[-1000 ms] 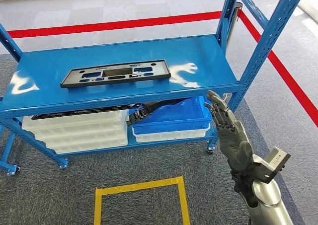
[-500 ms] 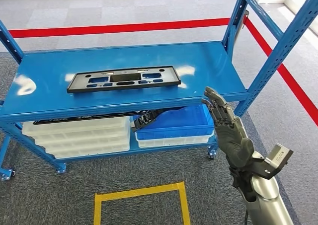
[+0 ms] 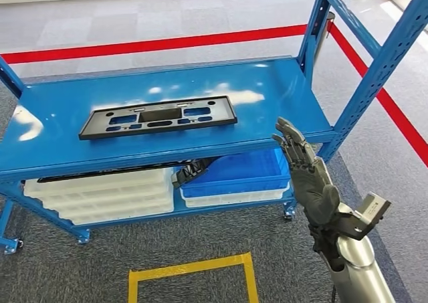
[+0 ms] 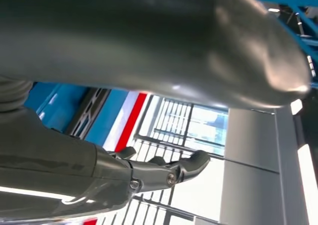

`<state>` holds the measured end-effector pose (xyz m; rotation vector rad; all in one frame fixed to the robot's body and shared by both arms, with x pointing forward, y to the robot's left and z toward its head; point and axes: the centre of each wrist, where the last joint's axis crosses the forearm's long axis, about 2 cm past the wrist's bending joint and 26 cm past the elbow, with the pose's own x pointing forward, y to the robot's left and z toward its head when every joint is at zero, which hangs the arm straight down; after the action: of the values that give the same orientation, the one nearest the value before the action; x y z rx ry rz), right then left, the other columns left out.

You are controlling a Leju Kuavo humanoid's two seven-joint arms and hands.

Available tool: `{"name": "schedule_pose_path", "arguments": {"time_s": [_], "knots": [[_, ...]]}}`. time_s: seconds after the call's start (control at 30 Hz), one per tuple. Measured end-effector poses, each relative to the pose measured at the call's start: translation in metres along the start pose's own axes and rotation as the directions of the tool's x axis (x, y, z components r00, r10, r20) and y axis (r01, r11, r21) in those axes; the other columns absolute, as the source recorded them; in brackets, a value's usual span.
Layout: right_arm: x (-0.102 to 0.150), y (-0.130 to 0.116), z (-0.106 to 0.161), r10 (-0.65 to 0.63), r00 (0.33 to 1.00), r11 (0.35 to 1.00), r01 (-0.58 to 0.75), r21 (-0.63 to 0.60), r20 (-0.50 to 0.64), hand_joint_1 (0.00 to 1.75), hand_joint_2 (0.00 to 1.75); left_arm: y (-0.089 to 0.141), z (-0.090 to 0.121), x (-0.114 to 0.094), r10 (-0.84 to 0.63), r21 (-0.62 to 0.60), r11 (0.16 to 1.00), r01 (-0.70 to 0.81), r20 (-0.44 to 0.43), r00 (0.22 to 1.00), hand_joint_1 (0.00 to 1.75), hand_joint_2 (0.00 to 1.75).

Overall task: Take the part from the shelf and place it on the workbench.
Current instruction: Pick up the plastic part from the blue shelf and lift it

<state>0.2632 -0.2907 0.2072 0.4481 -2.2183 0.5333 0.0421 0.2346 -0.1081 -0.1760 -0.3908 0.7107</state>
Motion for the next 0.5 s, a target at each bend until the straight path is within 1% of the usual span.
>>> {"name": "schedule_pose_path", "arguments": {"time_s": [0.5], "knots": [[0.0031, -0.0077, -0.0099, 0.056, 0.998, 0.998, -0.056, -0.002, 0.005, 0.0, 0.0, 0.0078, -0.0003, 0.005, -0.012, 0.008, 1.0, 0.011, 0.029, 1.0, 0.0, 0.0]]}}
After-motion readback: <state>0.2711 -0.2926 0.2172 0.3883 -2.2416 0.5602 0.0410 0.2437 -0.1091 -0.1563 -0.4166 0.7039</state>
